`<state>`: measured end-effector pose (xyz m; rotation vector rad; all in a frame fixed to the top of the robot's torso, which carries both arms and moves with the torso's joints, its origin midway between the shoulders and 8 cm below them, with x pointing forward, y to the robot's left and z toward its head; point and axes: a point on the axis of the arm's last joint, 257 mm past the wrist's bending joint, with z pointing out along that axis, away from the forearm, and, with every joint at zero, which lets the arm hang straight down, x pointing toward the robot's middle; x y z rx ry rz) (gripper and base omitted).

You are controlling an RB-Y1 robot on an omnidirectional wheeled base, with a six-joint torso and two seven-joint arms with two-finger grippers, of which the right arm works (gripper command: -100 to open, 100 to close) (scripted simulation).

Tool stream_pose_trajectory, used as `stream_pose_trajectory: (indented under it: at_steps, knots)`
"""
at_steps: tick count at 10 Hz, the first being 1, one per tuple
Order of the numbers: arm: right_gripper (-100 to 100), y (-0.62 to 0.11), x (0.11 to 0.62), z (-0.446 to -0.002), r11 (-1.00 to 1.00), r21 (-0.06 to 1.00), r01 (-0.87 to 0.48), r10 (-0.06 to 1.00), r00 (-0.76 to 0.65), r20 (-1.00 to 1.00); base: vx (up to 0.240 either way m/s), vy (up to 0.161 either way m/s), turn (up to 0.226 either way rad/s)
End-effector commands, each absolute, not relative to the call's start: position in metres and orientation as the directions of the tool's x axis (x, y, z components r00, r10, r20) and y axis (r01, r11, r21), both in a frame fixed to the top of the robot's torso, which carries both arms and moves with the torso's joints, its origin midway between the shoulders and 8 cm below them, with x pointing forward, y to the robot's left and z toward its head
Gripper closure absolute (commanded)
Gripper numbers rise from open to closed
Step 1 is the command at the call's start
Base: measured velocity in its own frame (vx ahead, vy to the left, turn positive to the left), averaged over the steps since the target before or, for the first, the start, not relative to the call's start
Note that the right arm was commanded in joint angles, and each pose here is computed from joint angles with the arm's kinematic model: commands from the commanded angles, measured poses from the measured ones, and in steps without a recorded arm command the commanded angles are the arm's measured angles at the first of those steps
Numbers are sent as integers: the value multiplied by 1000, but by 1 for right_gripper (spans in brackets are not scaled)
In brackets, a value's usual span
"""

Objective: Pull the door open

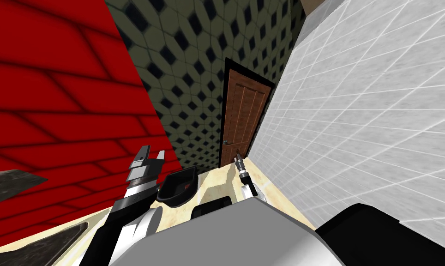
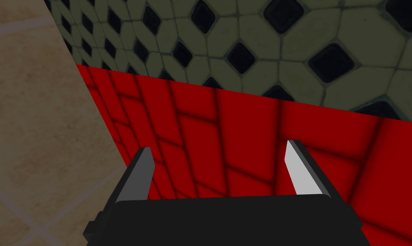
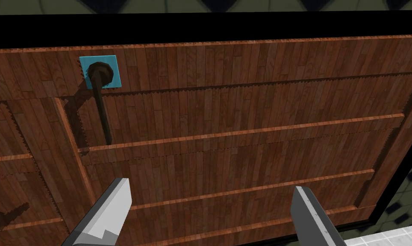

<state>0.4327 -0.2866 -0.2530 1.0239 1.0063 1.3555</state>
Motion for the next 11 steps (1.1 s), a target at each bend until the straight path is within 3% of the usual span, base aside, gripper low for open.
stream_pose_trajectory:
  at_steps: [1,11]
  knots:
    - [-100,-288,433,-266,-32,969,-245,999,-24,27,107,-34,62]
    - [-100,-300,427,-326,-26,990,-136,999,-38,21,83,-31,51]
